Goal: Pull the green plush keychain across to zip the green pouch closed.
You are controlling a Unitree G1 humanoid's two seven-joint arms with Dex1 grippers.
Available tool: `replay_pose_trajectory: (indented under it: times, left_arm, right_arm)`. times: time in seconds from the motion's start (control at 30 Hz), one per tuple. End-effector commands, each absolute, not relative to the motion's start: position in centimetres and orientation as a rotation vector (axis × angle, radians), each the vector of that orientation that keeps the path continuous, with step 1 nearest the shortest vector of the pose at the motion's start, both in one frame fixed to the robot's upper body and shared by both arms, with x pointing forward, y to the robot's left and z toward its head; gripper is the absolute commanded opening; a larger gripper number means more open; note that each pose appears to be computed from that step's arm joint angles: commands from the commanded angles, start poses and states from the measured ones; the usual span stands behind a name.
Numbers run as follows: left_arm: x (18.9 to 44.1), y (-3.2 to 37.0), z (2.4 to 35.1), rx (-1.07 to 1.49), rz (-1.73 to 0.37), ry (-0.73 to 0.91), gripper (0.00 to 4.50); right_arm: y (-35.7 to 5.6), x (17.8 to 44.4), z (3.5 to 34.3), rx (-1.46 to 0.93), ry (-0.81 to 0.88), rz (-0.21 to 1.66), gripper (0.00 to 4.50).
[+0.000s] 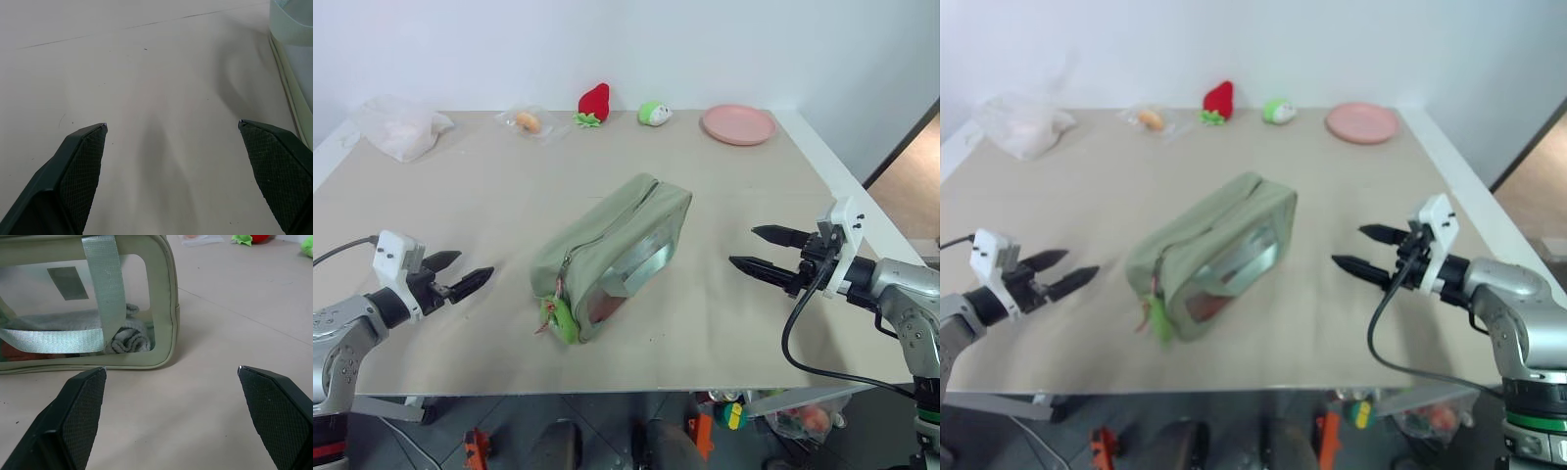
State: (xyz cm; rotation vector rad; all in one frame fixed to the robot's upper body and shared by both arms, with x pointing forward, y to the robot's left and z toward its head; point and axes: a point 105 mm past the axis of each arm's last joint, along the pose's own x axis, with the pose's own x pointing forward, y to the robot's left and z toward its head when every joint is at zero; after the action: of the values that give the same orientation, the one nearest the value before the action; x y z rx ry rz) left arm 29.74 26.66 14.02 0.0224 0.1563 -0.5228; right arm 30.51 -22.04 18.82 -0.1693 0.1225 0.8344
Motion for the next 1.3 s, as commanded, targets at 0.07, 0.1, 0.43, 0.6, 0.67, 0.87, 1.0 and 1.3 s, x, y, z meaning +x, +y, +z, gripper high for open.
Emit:
replay_pose_trajectory:
  times: [0.07,0.1,0.43,0.6,0.67,0.87,1.0,1.3]
  left_arm:
    - [28.8,24.7,17.3,0.062,-0.675,0.077,4.45]
    - [28.8,24.2,18.2,0.062,-0.705,0.053,4.45]
    - [25.1,19.1,26.6,0.037,-1.189,-0.146,4.45]
    - [23.1,17.4,27.6,0.068,-1.384,-0.110,4.45]
    - [22.9,17.2,27.5,0.085,-1.407,-0.103,4.45]
    - [22.9,17.3,26.4,0.083,-1.365,-0.078,4.45]
    - [22.7,17.5,26.1,0.076,-1.335,-0.082,4.45]
    - [22.4,18.0,26.1,0.045,-1.266,-0.115,4.50]
  right_arm:
    - [-20.9,30.3,20.8,-0.289,0.082,0.891,4.44]
    - [-20.7,30.5,21.0,-0.315,0.082,0.898,4.44]
    - [-16.2,31.5,30.2,-0.639,-0.163,1.066,4.44]
    - [-11.4,29.9,30.3,-0.859,-0.177,1.356,4.44]
    - [-10.3,29.7,29.5,-0.920,-0.163,1.430,4.44]
    - [-7.6,31.3,26.9,-1.104,-0.154,1.510,4.44]
    - [-6.6,31.5,26.4,-1.136,-0.171,1.556,4.44]
    - [-6.6,32.0,24.4,-1.175,-0.122,1.605,3.78]
